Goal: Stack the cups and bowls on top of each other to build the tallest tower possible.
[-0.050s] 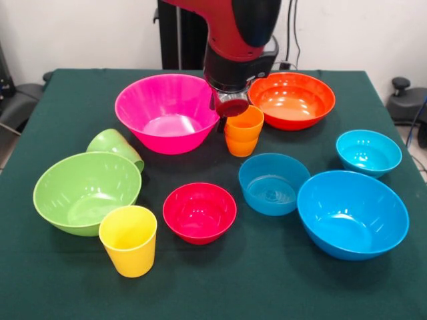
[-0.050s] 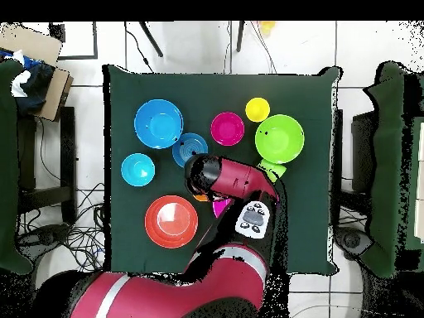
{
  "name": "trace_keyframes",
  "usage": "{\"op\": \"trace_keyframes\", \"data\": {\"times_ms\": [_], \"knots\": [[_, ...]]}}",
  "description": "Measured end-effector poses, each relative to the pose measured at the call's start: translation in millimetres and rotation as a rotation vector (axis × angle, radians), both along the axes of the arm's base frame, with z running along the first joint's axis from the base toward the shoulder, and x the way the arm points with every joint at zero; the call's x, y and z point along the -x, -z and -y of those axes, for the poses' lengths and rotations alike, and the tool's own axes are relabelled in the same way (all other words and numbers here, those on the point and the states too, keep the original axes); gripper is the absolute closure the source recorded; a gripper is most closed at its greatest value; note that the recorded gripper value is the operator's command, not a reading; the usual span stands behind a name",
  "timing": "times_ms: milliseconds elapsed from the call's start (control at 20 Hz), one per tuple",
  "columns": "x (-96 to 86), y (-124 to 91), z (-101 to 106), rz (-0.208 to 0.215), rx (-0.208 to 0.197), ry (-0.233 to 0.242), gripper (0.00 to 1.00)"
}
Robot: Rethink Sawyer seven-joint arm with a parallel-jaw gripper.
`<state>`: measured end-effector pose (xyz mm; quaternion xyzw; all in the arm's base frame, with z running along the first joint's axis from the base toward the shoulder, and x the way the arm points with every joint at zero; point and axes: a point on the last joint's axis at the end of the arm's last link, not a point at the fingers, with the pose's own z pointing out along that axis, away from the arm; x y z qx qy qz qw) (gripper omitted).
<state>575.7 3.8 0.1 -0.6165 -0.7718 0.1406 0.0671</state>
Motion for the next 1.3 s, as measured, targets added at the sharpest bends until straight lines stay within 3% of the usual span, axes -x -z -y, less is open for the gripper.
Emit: {"op": "trace_keyframes", "data": {"times_ms": [300, 850, 1300], "knots": [[-1.1, -3, -1, 0.004, 0.001, -0.002, 0.00], [-15.9, -65, -35, 0.003, -0.018, 0.001, 0.00], [-21.2, -84, -31, 0.024, -0.010, 0.025, 0.00]]}}
